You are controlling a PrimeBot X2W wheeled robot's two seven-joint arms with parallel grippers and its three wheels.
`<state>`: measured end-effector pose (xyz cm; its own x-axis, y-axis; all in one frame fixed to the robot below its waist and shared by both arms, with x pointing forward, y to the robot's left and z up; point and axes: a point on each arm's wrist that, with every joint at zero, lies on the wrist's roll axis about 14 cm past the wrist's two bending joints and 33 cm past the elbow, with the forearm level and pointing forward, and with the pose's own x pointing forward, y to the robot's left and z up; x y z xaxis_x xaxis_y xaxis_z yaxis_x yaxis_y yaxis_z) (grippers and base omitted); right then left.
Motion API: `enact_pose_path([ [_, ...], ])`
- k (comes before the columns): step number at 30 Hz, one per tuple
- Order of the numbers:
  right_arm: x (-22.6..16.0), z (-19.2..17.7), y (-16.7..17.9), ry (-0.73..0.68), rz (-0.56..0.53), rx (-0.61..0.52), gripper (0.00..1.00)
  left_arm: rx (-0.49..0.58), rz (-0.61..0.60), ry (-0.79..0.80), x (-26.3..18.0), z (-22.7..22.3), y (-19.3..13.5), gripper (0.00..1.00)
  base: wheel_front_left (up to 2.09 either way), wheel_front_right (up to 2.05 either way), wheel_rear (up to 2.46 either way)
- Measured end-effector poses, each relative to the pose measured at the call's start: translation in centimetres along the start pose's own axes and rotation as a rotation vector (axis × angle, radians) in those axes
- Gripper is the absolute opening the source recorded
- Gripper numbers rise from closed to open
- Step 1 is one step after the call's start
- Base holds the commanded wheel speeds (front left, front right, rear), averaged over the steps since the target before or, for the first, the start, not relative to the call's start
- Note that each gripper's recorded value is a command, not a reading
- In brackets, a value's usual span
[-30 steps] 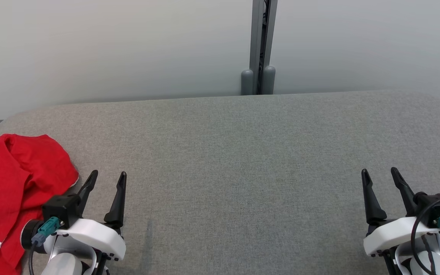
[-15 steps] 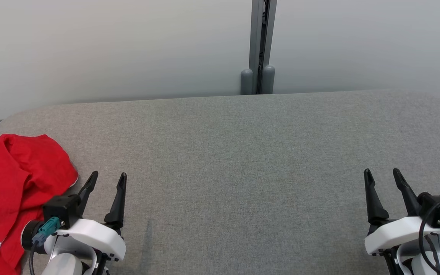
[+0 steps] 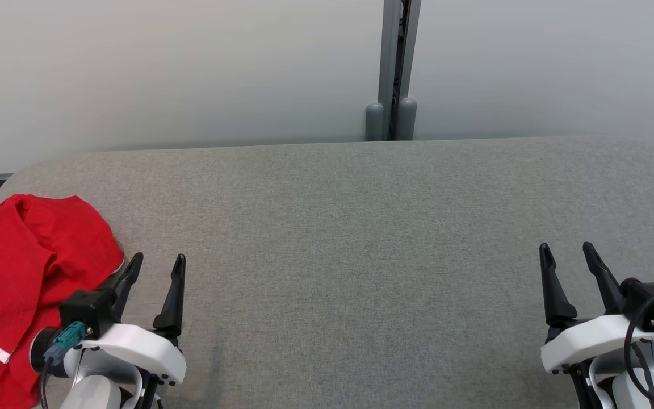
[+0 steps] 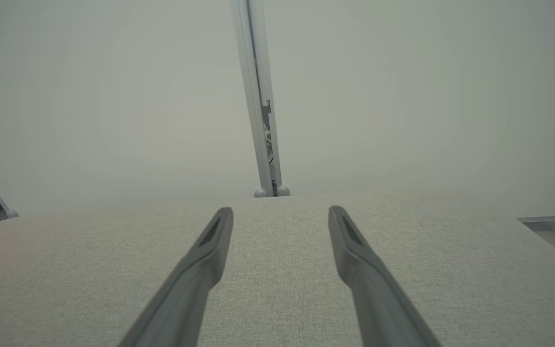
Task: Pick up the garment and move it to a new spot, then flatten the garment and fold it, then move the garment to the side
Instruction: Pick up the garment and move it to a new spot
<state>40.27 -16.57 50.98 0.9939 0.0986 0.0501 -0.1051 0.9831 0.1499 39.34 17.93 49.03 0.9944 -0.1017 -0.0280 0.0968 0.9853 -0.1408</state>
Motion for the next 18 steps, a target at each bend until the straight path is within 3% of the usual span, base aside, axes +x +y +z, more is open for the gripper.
enact_pose_path([
  [18, 3.4, 1.5, 9.0, -0.01, 0.25, -0.013, 1.0, -0.046, 0.269, -0.077, -4.5, 1.8, 8.2, 1.0, 0.0, 0.0, 0.0],
])
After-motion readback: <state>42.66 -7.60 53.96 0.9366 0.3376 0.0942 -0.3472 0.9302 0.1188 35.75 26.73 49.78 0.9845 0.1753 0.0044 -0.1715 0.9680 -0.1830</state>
